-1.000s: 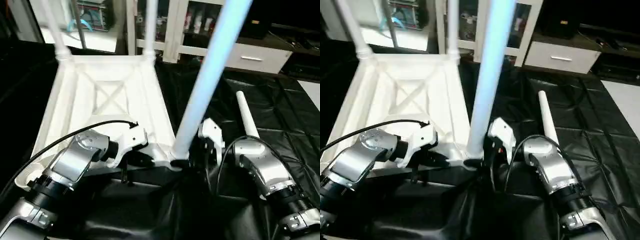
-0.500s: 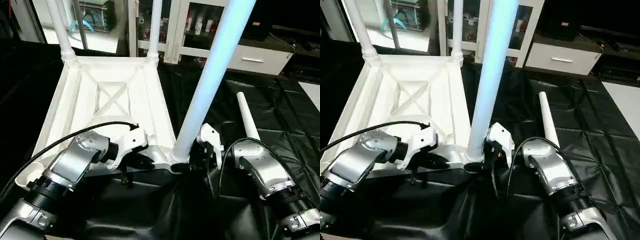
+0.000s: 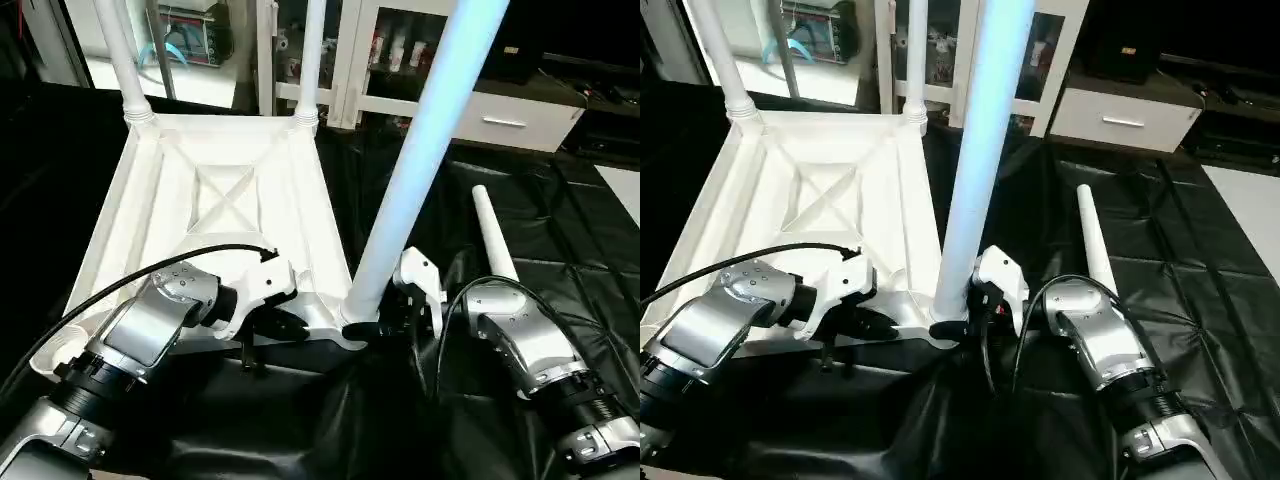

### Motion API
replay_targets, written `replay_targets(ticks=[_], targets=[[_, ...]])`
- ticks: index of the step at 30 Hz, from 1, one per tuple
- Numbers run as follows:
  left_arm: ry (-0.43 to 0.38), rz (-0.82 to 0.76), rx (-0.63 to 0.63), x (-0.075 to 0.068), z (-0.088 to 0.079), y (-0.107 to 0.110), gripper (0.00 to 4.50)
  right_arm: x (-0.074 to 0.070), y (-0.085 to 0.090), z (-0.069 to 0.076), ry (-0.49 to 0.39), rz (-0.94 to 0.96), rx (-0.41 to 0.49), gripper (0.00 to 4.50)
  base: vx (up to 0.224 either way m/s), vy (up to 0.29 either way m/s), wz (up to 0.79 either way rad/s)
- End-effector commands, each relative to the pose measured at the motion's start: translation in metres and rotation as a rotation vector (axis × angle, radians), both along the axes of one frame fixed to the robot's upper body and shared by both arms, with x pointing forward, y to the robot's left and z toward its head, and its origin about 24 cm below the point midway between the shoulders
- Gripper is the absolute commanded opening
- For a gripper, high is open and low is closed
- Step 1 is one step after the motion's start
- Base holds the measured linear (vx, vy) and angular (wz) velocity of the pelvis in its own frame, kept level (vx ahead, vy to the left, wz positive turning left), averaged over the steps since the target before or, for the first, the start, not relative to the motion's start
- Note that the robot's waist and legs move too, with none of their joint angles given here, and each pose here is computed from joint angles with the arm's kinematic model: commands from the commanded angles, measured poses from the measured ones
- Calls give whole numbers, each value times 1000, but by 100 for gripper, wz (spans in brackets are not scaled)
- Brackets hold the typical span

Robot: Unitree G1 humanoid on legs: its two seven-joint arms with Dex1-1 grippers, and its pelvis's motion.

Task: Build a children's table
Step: Rotate leg to tighten

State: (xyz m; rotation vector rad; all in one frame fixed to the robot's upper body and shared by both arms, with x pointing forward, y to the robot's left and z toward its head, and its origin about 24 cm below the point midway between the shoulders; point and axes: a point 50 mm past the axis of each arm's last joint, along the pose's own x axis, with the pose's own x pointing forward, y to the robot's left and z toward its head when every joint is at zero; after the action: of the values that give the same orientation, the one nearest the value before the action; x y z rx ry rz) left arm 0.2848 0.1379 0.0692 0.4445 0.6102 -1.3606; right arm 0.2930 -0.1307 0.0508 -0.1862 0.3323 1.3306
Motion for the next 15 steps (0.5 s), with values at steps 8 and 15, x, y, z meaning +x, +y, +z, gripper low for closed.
replay_targets(ticks=[8, 15], targets=[[17, 161, -15, 9, -19, -21, 0, 28, 1, -10, 30, -439, 33, 268, -8, 0, -1], [-107, 557, -66, 46, -20, -42, 0, 50, 18, -20, 6, -871, -1, 267, 0, 0, 0]])
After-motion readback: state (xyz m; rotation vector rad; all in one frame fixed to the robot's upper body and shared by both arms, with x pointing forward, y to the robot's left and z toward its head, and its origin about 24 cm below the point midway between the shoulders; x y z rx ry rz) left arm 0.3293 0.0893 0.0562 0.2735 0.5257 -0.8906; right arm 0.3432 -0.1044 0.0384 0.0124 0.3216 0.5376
